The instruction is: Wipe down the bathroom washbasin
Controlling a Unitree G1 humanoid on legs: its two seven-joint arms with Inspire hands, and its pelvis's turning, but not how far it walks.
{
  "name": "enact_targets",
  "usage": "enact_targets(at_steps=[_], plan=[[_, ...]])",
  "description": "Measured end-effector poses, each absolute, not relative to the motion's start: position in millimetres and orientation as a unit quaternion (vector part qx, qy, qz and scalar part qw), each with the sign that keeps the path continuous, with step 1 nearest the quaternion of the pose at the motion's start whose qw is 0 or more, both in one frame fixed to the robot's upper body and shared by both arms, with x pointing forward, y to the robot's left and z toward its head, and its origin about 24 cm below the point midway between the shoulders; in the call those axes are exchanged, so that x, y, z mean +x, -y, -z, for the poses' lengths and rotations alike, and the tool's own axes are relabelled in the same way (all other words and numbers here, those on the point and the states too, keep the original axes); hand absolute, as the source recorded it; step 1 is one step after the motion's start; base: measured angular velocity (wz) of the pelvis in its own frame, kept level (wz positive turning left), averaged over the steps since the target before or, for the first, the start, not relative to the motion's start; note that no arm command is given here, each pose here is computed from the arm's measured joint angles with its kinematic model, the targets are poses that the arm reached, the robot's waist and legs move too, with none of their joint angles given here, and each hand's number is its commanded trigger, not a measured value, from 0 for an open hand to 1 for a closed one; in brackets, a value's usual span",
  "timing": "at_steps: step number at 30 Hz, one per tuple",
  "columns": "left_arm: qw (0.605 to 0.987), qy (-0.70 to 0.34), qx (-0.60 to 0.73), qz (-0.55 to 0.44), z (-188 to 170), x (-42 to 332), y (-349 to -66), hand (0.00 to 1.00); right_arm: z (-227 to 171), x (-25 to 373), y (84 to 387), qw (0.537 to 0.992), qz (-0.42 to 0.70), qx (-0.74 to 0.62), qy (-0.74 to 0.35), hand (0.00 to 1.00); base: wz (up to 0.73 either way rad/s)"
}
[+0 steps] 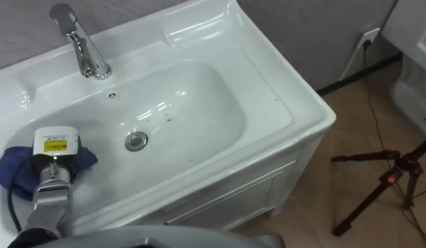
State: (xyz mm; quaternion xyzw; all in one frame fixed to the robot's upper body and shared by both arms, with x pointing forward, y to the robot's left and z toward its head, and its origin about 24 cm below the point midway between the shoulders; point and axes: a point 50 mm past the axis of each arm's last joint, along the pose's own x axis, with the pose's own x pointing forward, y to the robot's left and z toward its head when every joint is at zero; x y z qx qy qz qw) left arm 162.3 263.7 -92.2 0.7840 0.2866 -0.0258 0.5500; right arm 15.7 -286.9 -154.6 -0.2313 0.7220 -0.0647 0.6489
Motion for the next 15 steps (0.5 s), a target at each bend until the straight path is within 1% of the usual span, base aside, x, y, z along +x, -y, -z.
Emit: enact_targets(at_steps=[2, 7, 11, 15], plan=[[0.564, -0.287, 0.774, 0.012, 92, 162, -265, 1.00, 155, 18, 287, 0.656, 0.070, -0.232, -0.715, 0.00, 0.03], [0.617, -0.281, 0.734, -0.032, 84, 172, -271, 1.00, 155, 20, 286, 0.673, 0.085, -0.224, -0.700, 0.00, 0.14], [0.651, -0.277, 0.704, -0.059, 78, 177, -273, 1.00, 155, 22, 286, 0.683, 0.088, -0.223, -0.690, 0.00, 0.16], [0.691, -0.255, 0.670, -0.091, 65, 189, -273, 1.00, 157, 26, 282, 0.698, 0.082, -0.216, -0.677, 0.00, 0.18]])
